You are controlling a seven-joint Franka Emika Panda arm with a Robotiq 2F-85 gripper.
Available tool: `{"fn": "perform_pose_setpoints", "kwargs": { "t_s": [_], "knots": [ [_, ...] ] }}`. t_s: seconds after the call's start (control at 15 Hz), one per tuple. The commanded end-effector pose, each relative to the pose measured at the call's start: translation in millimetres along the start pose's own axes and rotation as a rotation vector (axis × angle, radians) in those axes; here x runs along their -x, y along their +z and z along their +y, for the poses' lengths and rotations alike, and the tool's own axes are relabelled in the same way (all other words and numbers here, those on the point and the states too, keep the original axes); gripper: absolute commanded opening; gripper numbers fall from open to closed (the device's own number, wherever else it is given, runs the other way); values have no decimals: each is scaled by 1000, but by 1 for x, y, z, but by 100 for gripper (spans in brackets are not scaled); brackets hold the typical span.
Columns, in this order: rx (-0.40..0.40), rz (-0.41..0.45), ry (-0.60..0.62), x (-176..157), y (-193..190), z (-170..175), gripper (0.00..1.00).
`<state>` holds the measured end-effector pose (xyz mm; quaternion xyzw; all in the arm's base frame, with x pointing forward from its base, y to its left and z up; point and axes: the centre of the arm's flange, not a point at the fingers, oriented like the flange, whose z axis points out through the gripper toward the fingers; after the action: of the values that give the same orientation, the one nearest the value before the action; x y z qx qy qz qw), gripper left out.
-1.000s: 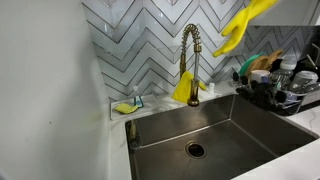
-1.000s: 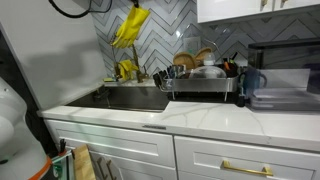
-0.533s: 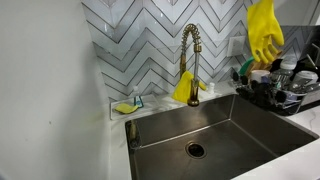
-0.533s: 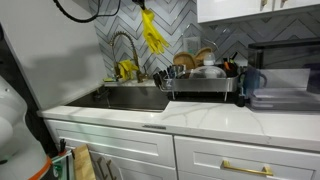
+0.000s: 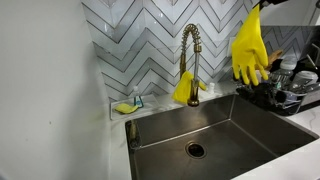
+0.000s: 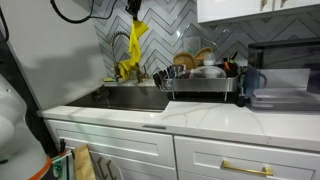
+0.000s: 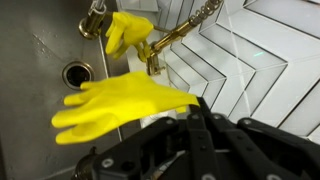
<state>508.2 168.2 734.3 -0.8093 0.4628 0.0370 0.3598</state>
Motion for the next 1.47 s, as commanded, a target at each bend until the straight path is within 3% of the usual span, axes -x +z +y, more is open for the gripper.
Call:
{"fn": "perform_pose_setpoints", "kwargs": {
  "t_s": [0.0, 0.27, 0.53, 0.8, 1.0, 1.2, 1.27, 1.4],
  "knots": [
    [2, -17, 0, 6, 4, -1, 1],
    [5, -31, 4, 11, 8, -1, 0],
    [-60, 7, 130, 12, 25, -7, 0],
    [-128, 20, 283, 35, 50, -16, 0],
    [-155, 42, 377, 48, 58, -17, 0],
    [-132, 39, 460, 63, 67, -12, 0],
    [-132, 23, 405, 52, 61, -21, 0],
    [-130, 20, 406, 55, 62, -21, 1]
  ]
}}
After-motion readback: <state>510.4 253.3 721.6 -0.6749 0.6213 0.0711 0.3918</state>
